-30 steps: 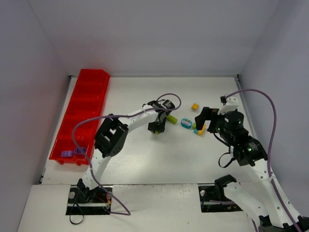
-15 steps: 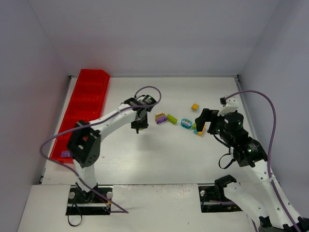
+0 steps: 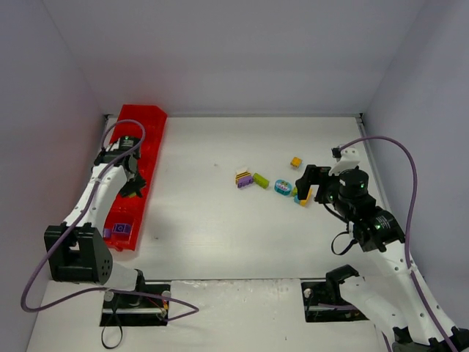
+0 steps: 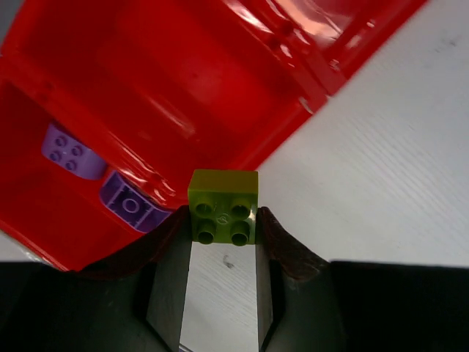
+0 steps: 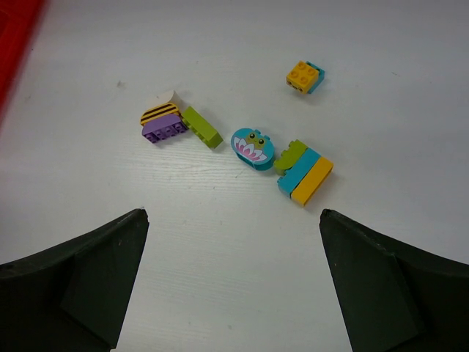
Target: Sort the legos into containers by color
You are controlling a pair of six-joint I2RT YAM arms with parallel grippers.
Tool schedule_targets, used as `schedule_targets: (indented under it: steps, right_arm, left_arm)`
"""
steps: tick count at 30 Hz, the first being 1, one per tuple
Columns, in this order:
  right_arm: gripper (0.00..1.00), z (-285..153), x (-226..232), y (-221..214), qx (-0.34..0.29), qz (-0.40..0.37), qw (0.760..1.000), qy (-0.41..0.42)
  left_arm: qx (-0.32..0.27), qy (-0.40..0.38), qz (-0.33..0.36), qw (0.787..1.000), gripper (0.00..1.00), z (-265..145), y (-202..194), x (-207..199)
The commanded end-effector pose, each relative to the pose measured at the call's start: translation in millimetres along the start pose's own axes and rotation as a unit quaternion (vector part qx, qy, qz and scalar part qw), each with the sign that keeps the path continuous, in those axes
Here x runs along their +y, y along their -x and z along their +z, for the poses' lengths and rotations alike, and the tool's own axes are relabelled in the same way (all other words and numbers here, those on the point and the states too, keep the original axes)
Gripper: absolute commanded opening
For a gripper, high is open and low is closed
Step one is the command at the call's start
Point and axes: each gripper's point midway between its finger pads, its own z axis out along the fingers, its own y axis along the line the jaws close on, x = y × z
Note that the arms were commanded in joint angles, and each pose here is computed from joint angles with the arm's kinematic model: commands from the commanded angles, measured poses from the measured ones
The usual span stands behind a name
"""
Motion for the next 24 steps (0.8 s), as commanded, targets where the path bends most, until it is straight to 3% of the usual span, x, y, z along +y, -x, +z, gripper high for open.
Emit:
schedule_targets:
  steps: [1,7,14,20,24]
  right_arm:
    - [1.00,1,8,15,-0.024,-0.006,1.000,0.015]
    - [1.00,-1,7,17,-0.028,-0.005,0.999,0.015]
    - [1.00,0,6,17,-0.028,-0.004,1.000,0.012]
    - [1.00,2,6,16,-0.024,-0.004,1.000,0.009]
    - [0.99,5,5,14,-0.018,-0.003,1.000,0.005]
  left_arm:
    - [-0.016,0.015,-0.003,1.000,0.06,1,21,25]
    - [-0.006,0.045,-0.026,0.999,0.30,24,32,49]
    - [-0.008,0.021,-0.039,0.999,0.60,24,39,38]
    - [-0.018,-0.028,-0.041,0.999,0.65,5,41,19]
    - [-0.050,-0.102,0.033,0.993,0.65,-28,32,-39]
